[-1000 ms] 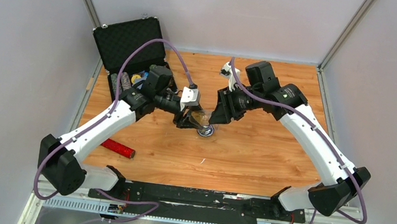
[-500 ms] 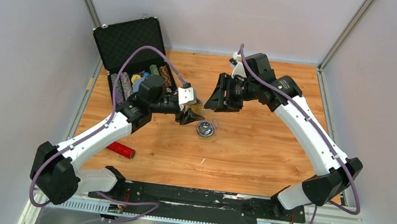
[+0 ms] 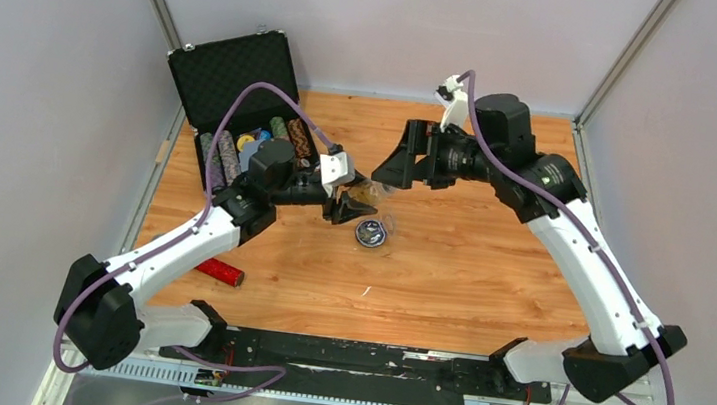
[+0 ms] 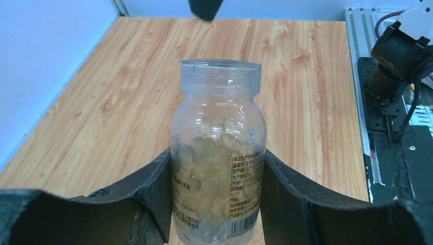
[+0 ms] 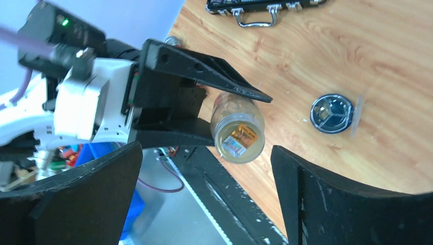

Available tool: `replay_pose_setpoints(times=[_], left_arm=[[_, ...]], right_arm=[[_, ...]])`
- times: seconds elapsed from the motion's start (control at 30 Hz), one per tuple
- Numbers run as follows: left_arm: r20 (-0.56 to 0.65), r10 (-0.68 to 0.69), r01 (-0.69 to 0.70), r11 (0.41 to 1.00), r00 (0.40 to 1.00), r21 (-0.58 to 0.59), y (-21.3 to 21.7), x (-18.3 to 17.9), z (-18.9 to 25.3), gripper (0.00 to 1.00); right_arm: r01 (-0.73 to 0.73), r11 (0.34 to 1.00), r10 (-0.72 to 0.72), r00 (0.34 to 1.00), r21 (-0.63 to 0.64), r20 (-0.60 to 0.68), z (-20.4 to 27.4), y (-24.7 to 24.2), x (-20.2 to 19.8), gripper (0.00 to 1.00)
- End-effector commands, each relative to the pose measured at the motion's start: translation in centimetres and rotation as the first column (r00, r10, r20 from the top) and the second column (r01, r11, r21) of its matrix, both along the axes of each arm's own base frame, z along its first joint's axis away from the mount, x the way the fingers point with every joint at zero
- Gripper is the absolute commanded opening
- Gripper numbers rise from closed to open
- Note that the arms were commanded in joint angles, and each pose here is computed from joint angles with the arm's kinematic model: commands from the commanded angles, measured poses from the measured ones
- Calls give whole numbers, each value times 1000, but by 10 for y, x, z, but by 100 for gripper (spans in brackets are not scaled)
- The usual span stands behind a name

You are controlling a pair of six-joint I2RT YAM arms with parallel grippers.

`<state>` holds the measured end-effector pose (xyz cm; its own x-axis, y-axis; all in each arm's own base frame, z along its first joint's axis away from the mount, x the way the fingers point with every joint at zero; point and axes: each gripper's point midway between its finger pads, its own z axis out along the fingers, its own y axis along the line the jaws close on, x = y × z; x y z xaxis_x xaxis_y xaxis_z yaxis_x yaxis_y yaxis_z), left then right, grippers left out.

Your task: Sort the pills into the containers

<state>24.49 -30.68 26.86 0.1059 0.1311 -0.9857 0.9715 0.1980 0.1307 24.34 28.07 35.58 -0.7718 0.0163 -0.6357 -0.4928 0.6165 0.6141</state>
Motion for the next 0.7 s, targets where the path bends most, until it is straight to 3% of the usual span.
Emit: replay_pose_setpoints(times=[0.0, 0.13, 0.33, 0.4, 0.53, 0.67], left_arm=[[34, -66, 67, 997, 997, -47, -6, -9, 25, 0], [5, -186, 186, 982, 983, -33, -11, -24, 26, 0], [-54, -295, 295, 955, 954, -10, -18, -34, 24, 0], [-53, -302, 301, 953, 952, -10, -19, -34, 24, 0], [-48, -307, 307, 952, 950, -11, -21, -32, 24, 0], [-41, -303, 303, 953, 952, -8, -22, -29, 23, 0]], right_arm=[[-142, 989, 149, 960, -46, 239, 13, -9, -9, 100], [-233, 967, 254, 918, -102, 304, 7, -14, -23, 98], [-292, 945, 323, 907, -146, 271, -3, -17, -32, 91], [-279, 948, 312, 913, -156, 263, -6, -18, -29, 85], [-267, 955, 292, 926, -132, 239, -5, -13, -26, 63], [-251, 960, 271, 942, -120, 199, -14, -10, -22, 58]])
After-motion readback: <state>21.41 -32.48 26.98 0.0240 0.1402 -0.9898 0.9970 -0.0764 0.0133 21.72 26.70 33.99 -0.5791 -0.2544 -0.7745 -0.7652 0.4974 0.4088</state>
